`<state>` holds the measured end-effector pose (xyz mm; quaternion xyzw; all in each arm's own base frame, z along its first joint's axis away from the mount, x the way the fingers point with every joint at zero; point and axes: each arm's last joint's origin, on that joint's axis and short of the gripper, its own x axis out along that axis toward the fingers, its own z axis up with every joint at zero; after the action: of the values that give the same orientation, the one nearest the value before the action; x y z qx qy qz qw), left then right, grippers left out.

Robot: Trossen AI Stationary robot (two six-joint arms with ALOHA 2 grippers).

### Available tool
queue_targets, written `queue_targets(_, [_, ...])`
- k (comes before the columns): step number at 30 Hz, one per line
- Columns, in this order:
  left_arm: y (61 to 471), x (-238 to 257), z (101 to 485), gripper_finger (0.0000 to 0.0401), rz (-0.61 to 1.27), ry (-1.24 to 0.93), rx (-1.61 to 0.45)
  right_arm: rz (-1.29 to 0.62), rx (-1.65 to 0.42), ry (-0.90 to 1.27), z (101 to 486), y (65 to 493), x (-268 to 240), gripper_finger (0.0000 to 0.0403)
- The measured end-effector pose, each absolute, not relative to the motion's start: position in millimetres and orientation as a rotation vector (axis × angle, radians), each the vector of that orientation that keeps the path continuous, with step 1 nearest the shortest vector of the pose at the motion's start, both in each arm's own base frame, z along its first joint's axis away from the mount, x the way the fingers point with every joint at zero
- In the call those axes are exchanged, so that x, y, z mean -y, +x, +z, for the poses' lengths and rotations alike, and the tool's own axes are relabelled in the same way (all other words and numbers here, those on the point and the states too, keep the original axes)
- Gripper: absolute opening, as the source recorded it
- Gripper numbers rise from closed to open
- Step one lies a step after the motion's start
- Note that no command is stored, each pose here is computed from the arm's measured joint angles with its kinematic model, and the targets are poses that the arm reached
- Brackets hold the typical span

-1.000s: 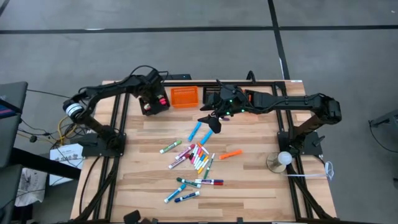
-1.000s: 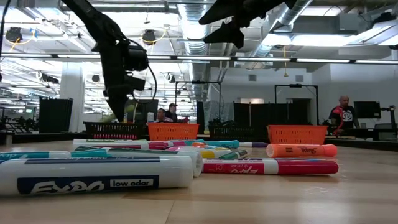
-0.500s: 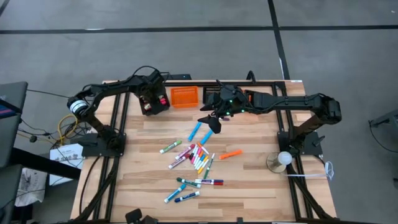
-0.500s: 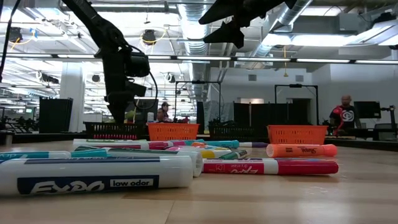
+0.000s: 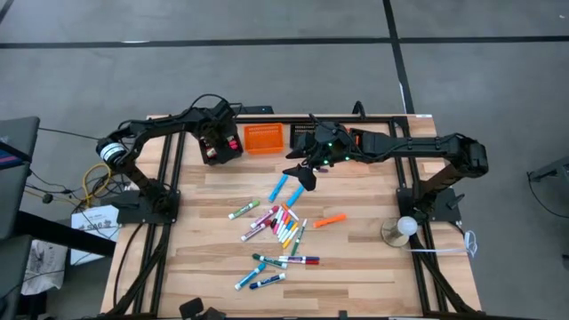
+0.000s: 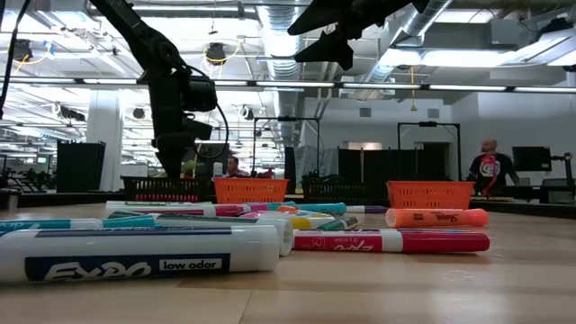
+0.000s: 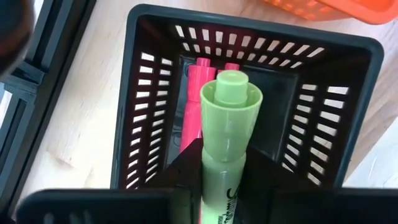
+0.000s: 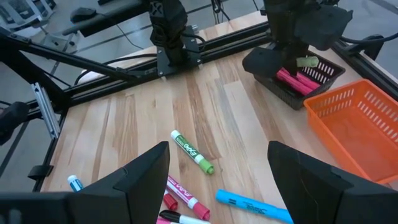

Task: Pick & Place Markers
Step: Put the light green highlighter into the left black bin, then put the orange highlighter into the left black bin

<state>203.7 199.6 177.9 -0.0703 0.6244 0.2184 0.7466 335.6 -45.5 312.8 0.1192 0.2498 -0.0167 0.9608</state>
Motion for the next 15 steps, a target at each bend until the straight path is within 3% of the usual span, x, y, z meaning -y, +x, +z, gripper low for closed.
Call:
queue_targets(6, [204.0,-199.8,178.0,0.0119,0.479,-0.152,-1.363,-0.033,-0.506,0.242,312.8,335.6,45.5,0.0265])
queue_targets(15, [201.8,-199.6,185.6,0.0149,0.526,-0.116,-1.356,-0.033,-0.507,0.242,312.7,335.6,45.5,0.0265])
